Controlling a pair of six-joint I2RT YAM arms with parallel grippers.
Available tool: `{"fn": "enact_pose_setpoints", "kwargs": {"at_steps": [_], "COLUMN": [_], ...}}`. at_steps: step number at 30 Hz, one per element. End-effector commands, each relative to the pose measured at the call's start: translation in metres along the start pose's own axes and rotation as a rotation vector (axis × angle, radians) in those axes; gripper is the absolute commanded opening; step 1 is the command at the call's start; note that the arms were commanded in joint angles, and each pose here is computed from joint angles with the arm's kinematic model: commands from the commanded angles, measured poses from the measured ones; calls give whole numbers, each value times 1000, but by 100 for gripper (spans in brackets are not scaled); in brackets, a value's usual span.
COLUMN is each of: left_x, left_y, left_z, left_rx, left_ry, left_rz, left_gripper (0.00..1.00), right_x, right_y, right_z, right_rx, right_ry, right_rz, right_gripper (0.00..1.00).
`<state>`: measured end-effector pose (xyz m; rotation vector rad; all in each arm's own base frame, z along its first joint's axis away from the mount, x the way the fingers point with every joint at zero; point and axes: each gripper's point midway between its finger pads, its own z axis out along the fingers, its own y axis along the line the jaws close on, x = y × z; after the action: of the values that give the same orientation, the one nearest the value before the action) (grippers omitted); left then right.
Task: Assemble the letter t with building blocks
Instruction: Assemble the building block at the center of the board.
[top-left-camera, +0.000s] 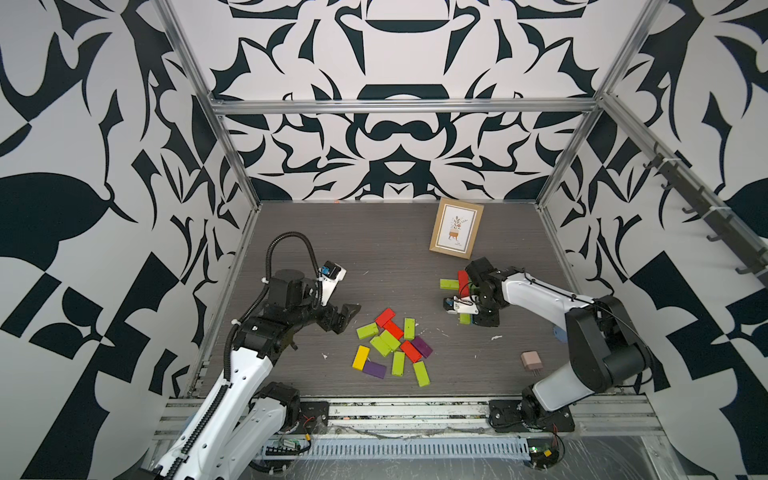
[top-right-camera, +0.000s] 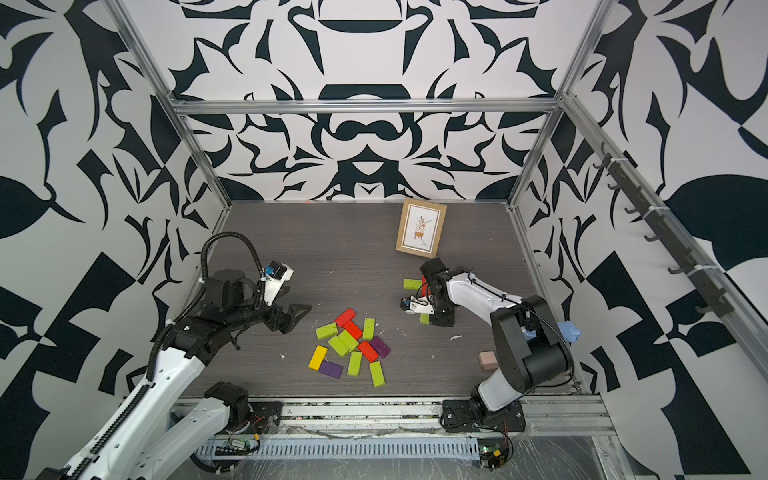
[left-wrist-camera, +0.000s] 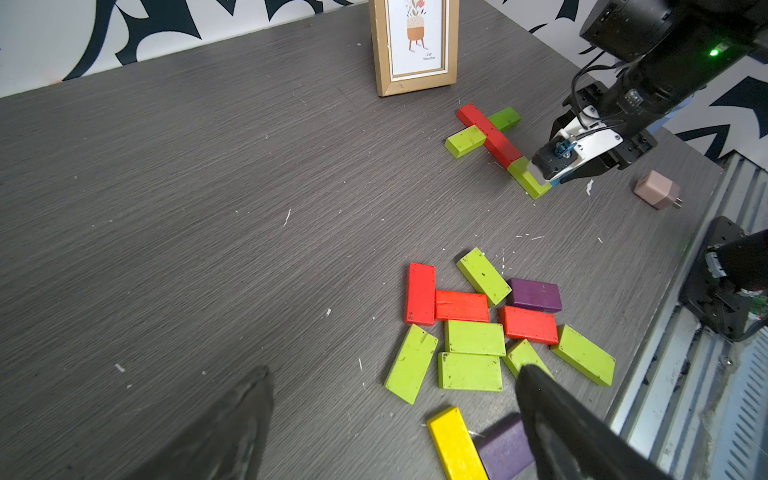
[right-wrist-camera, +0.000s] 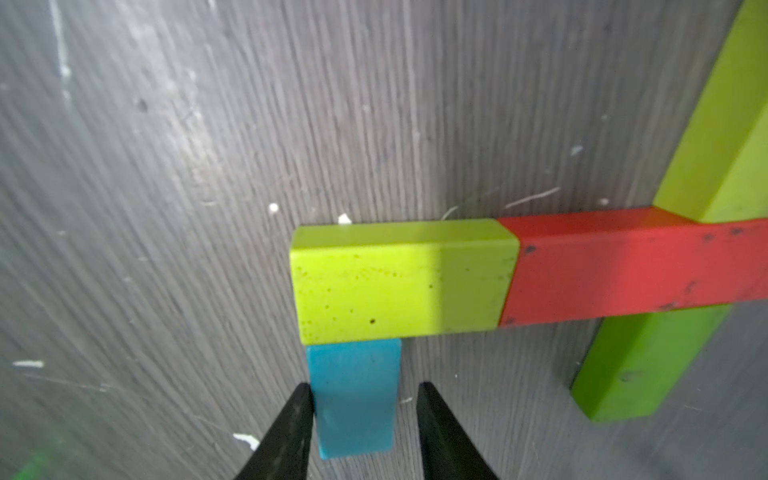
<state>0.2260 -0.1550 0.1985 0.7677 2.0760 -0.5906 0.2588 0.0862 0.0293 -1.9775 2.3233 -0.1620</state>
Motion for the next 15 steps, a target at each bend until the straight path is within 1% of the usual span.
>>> {"fn": "enact_pose_setpoints", "kwargs": {"at_steps": [1,6,9,12,13,15], "left_x": [6,6,6,7,7,7], "left_y": [-2,-1,0,0,0,1], "left_z": [1,1,2,2,2,3], "left_rx": [5,4,3,2,1,-1], "left_ry": [15,18,24,26,27,28], "left_rz": [12,13,12,11,11,11], "left_gripper": [95,95,95,95,95,95], "right_x": [1,1,0,-6,-9,-15], "right_y": [6,8,8,3,1,-1], "right_z": [-10,-19,-24,-34,-38,-46], "right_rx": [4,8,20,55,73,91], "right_ry": [-11,-30,-45,-90,-110,-150], "right_rz": [10,24,29,44,51,58], "right_gripper": [46,51,53,55,60,63]}}
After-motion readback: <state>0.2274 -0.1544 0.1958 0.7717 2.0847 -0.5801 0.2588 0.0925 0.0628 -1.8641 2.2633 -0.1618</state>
